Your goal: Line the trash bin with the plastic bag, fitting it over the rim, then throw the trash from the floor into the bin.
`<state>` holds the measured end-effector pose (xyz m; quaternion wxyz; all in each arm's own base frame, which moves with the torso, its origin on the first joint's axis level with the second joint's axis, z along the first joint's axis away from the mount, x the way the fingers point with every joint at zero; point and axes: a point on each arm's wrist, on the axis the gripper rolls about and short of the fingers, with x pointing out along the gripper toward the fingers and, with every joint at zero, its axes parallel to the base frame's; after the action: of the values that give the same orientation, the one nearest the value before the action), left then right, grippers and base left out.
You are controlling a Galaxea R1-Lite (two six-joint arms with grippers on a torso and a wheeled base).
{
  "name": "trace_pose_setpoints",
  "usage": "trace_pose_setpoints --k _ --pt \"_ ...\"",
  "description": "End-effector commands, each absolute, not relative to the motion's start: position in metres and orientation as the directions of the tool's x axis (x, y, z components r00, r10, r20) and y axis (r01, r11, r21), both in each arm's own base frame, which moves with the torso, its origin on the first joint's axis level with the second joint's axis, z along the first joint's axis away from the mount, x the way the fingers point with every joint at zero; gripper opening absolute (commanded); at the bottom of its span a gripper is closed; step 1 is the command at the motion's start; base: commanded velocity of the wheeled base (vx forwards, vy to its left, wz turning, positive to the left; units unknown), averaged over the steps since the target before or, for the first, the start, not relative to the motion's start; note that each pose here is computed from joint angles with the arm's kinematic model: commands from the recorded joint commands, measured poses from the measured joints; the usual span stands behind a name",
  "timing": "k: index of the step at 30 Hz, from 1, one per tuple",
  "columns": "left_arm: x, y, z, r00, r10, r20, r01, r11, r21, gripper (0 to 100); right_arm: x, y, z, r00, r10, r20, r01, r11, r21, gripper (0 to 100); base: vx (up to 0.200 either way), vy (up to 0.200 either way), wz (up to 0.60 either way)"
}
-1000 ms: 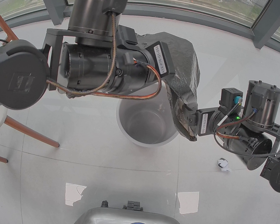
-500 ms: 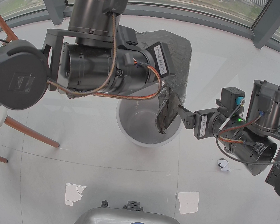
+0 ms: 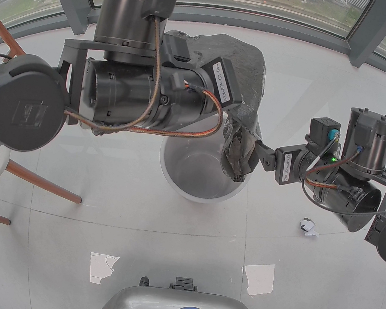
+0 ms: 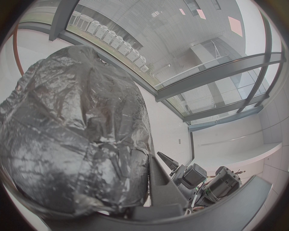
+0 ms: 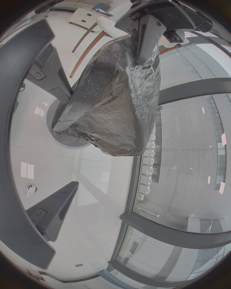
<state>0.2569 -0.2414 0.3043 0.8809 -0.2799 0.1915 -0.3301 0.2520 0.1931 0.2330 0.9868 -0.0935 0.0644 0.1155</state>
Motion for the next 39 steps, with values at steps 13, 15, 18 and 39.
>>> trace_pose_setpoints --k 13,15,18,39 --pt "0.257 -0.242 0.302 0.706 -0.689 -0.162 0.471 0.628 -0.62 0 0.272 0.195 0.228 0.968 0.215 -0.133 -0.235 0.958 -0.167 100 0.0 0.0 0.0" --pt "0.257 -0.242 0.302 0.706 -0.689 -0.162 0.471 0.628 -0.62 0 0.272 0.195 0.229 0.968 0.215 -0.132 -0.235 0.958 -0.166 100 0.0 0.0 0.0" --pt "0.257 -0.242 0.302 0.706 -0.689 -0.163 0.47 0.628 -0.62 0 0.272 0.195 0.23 0.968 0.215 -0.129 -0.235 0.959 -0.162 0 0.0 0.0 0.0" --pt "0.252 -0.238 0.298 0.696 -0.68 -0.231 0.435 0.655 -0.618 0 0.246 0.183 0.223 0.95 0.261 -0.17 -0.284 0.951 -0.123 0 0.0 0.0 0.0"
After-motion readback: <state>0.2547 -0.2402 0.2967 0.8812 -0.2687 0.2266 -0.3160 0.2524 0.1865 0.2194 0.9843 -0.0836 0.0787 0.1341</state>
